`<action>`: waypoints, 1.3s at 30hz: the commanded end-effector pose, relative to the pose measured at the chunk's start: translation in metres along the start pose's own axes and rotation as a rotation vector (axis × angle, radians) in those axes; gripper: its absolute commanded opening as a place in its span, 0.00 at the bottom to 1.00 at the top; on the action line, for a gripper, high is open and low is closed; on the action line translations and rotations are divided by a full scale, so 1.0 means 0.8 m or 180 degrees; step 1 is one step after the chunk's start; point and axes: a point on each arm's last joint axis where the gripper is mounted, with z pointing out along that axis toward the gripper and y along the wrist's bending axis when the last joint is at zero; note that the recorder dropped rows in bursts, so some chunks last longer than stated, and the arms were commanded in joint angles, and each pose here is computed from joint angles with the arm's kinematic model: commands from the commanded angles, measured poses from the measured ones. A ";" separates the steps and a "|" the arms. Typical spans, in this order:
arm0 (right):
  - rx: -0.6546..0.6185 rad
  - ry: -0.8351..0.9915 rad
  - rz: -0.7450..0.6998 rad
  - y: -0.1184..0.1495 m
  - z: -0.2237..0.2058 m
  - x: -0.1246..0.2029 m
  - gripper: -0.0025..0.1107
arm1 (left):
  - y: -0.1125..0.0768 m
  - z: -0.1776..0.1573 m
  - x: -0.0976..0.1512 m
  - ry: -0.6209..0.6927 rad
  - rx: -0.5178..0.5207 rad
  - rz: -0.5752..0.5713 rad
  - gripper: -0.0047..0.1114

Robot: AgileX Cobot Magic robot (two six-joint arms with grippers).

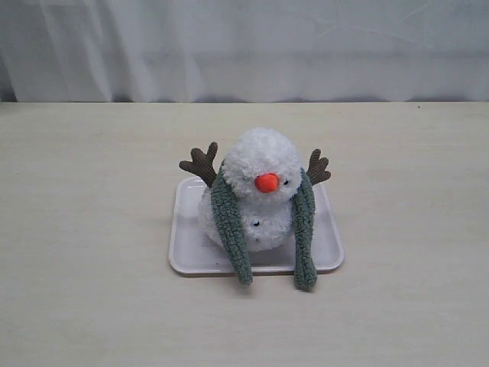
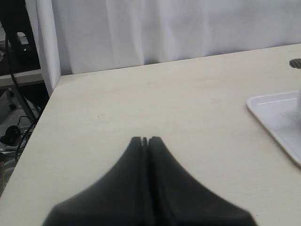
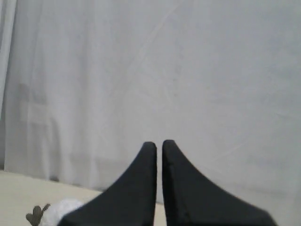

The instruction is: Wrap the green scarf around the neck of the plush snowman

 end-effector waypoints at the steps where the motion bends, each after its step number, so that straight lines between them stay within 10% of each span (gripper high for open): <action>1: 0.0057 -0.0580 0.0135 0.001 0.017 0.008 0.06 | 0.000 0.000 -0.001 -0.0043 0.0018 -0.0005 0.04; 17: 0.0635 0.0391 0.0004 0.007 0.065 0.214 0.06 | 0.000 0.000 -0.001 -0.0043 0.0018 -0.0005 0.04; 39: 0.0803 0.1492 0.0145 0.004 0.053 0.251 0.06 | 0.000 0.000 -0.001 -0.0043 0.0018 -0.0005 0.04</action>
